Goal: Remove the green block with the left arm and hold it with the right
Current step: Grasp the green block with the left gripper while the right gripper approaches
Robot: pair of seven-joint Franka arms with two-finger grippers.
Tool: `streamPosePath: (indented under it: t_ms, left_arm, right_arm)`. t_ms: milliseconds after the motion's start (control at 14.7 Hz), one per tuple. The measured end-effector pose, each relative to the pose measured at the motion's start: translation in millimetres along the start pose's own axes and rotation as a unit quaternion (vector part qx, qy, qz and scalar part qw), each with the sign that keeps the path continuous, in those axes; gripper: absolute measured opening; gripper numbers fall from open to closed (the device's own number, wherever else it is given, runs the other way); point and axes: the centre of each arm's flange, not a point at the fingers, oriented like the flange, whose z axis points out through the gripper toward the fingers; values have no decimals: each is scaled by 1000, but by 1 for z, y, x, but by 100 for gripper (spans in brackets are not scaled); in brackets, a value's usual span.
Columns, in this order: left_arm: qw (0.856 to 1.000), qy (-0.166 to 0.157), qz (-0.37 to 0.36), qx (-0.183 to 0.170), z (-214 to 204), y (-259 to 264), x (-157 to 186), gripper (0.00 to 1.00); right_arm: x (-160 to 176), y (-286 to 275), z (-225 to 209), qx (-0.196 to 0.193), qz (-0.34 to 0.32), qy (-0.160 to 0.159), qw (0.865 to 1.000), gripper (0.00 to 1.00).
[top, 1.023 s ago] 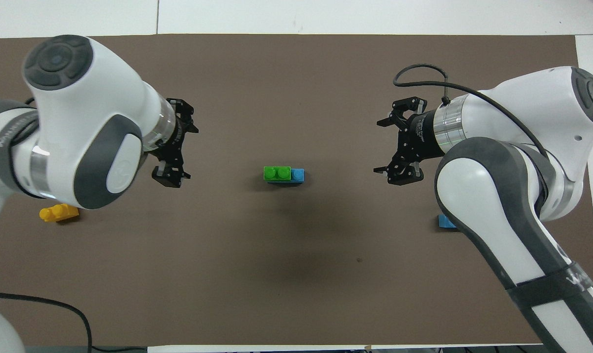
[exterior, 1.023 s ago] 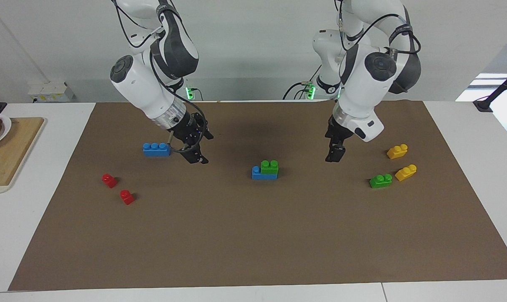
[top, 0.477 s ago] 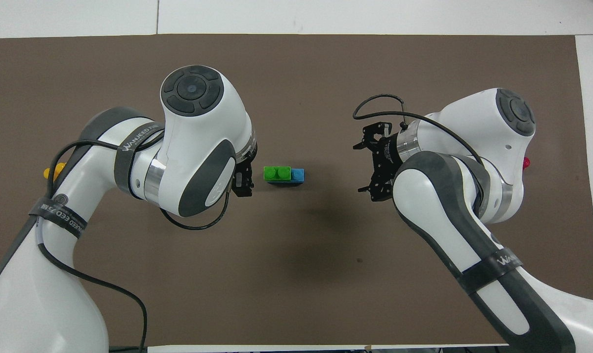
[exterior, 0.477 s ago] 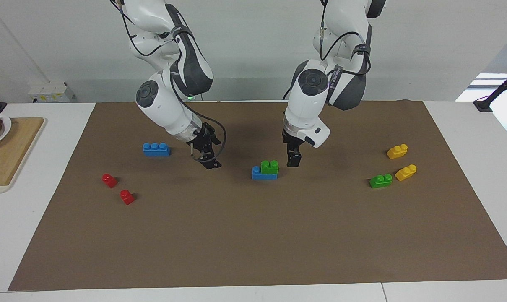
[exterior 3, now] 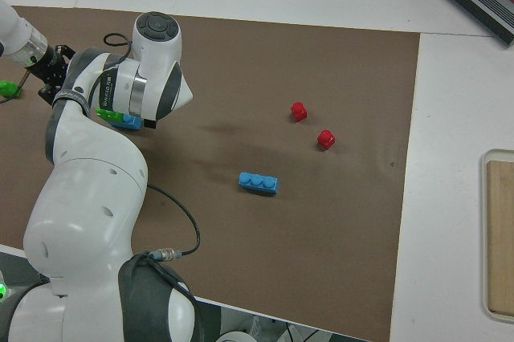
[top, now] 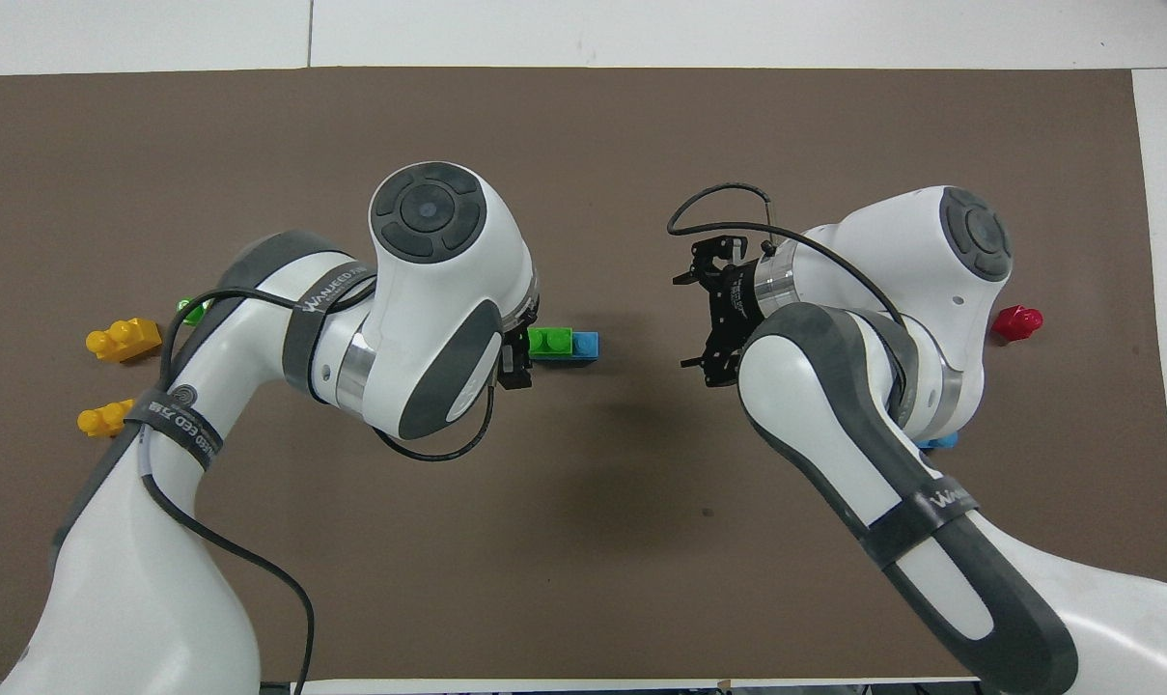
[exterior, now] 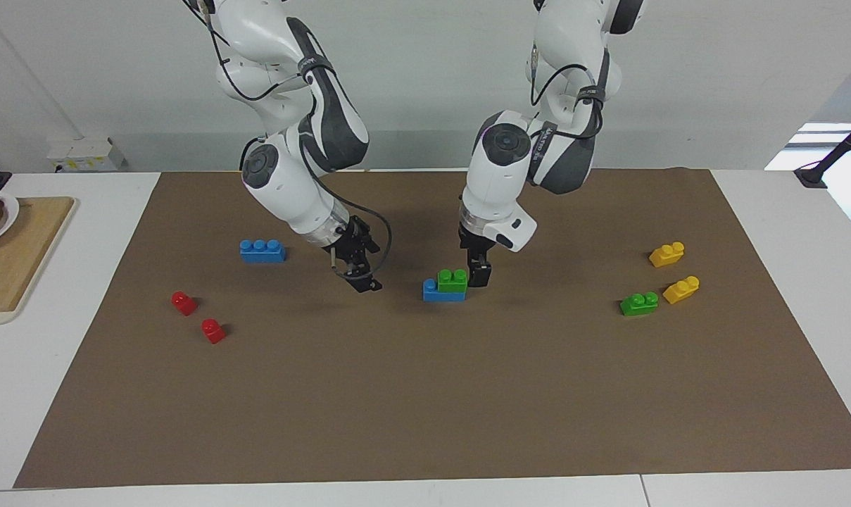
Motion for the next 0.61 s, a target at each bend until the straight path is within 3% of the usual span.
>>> streamPosePath:
  t_ms: [614]
  left_arm:
    - [1000, 6, -6, 6, 34, -4, -2, 100]
  right_arm:
    - [-22, -19, 26, 3, -4, -15, 1000, 100]
